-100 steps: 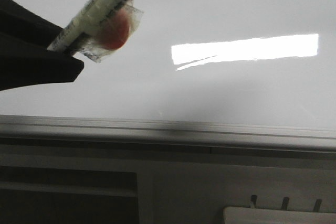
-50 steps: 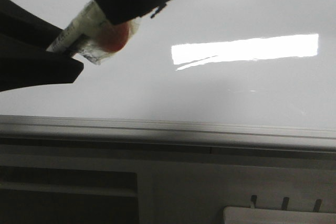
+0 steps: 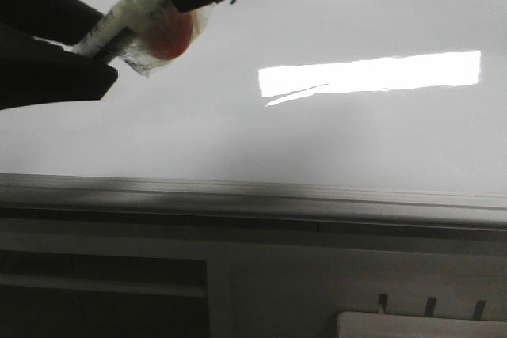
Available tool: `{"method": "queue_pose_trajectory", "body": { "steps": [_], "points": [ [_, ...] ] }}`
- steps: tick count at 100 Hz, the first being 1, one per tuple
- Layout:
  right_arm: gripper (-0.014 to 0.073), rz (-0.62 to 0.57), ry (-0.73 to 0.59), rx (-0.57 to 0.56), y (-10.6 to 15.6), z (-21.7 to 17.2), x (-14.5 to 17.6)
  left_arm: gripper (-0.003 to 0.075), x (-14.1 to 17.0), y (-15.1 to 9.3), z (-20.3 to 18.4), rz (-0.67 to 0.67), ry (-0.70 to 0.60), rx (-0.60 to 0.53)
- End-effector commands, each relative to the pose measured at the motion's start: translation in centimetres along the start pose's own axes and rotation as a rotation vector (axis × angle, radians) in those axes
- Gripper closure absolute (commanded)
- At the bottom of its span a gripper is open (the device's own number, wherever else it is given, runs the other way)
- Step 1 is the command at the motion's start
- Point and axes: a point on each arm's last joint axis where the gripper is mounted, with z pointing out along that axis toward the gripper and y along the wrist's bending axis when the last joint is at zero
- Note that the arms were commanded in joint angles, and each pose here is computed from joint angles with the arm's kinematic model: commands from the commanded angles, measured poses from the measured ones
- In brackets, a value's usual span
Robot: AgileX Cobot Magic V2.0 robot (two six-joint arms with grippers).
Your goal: Write number 2 on whiteboard
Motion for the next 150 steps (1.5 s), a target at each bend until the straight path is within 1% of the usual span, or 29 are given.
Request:
{"method": "queue_pose_trajectory", "body": {
  "steps": [1,6,13,22,27,34,35,36,39,41,42,43,45,47,58,65,87,102,127,140,150],
  "points": [
    [0.067,0.017,-0.101,0.144,-1.5,-1.7,-1.6,0.0265,-1.6,1.5,-1.3,-0.045,-0.061,-0.066],
    [0.0669,0.027,-0.116,0.205,-2.4,-2.3,-1.7,0.0261,-1.6,1.8,-2.0,-0.065,-0.046,-0.087],
    [0.0667,0.039,-0.122,0.253,-3.3,-2.9,-1.5,0.0261,-1.6,2.1,-3.2,-0.078,-0.043,-0.121],
    [0.0667,0.048,-0.115,0.265,-3.7,-3.2,-1.3,0.0263,-1.6,2.4,-4.8,-0.085,-0.051,-0.166],
    [0.0667,0.049,-0.114,0.265,-3.7,-3.2,-1.3,0.0283,-1.6,2.6,-5.6,-0.11,-0.062,-0.191],
    [0.0667,0.047,-0.118,0.279,-3.8,-3.3,-1.3,0.0386,-1.5,2.9,-6.4,-0.185,-0.079,-0.227],
    [0.0667,0.047,-0.119,0.282,-3.9,-3.3,-1.3,0.0434,-1.4,3.0,-6.5,-0.205,-0.079,-0.236],
    [0.0667,0.047,-0.12,0.286,-3.9,-3.3,-1.4,0.0434,-1.4,3.0,-6.6,-0.213,-0.081,-0.237],
    [0.0667,0.048,-0.124,0.302,-4.1,-3.3,-1.4,0.0526,-1.3,3.2,-6.7,-0.253,-0.08,-0.251],
    [0.0667,0.049,-0.125,0.312,-4.2,-3.2,-1.4,0.0566,-1.3,3.3,-6.8,-0.28,-0.082,-0.258],
    [0.0667,0.049,-0.126,0.316,-4.2,-3.2,-1.4,0.0606,-1.2,3.4,-6.8,-0.289,-0.079,-0.263],
    [0.0667,0.05,-0.125,0.32,-4.3,-3.2,-1.3,0.0627,-1.2,3.4,-6.8,-0.304,-0.079,-0.266],
    [0.0667,0.051,-0.129,0.333,-4.4,-3.2,-1.4,0.0705,-1.1,3.5,-6.8,-0.328,-0.077,-0.278],
    [0.0667,0.052,-0.131,0.344,-4.6,-3.1,-1.4,0.0742,-1.0,3.6,-6.9,-0.343,-0.077,-0.284],
    [0.0667,0.061,-0.117,0.363,-5.1,-2.6,-1.0,0.0741,-0.8,4.2,-6.9,-0.417,-0.094,-0.332],
    [0.0666,0.065,-0.107,0.365,-5.3,-2.3,-0.9,0.0741,-0.9,4.7,-7.1,-0.449,-0.132,-0.362],
    [0.0666,0.081,-0.081,0.403,-6.2,-1.2,-0.2,0.0741,-0.9,5.7,-7.5,-0.451,-0.183,-0.443],
    [0.0666,0.099,-0.067,0.433,-7.1,-0.9,0.2,0.0741,-1.0,5.8,-7.6,-0.452,-0.195,-0.453],
    [0.0666,0.097,-0.109,0.498,-8.1,-2.3,-0.7,0.0741,-1.0,5.8,-7.6,-0.452,-0.195,-0.453],
    [0.0664,0.111,-0.102,0.482,-8.0,-3.1,-0.4,0.0741,-1.0,5.8,-7.6,-0.452,-0.195,-0.453],
    [0.0651,0.145,-0.08,0.485,-8.0,-3.6,0.7,0.0741,-0.9,5.8,-7.6,-0.453,-0.193,-0.453]
  ]
}}
